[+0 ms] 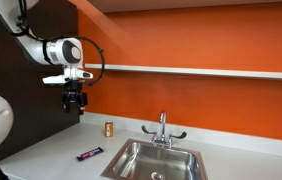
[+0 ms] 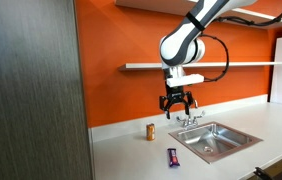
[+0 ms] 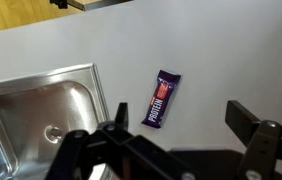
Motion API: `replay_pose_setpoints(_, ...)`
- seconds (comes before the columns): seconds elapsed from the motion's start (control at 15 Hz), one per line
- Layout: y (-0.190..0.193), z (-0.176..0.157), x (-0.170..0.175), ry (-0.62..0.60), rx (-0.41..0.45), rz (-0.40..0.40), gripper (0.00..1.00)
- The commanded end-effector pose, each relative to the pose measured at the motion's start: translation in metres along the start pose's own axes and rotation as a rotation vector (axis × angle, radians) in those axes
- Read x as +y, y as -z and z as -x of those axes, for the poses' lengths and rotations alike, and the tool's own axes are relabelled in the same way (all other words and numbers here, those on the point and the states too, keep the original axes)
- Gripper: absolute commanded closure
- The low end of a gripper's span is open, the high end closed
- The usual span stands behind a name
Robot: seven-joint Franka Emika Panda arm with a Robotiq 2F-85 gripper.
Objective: Place the snack bar onto the shelf
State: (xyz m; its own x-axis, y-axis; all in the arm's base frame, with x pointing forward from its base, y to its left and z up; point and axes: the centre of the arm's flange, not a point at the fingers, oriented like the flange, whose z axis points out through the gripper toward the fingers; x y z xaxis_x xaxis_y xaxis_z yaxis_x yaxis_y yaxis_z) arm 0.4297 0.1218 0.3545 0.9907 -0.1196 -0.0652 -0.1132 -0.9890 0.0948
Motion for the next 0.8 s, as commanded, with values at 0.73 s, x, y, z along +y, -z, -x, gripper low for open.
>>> replay_pose_setpoints(0.73, -0.134, -0.049, 0.007, -0.039, 0.011, -0.040, 0.00)
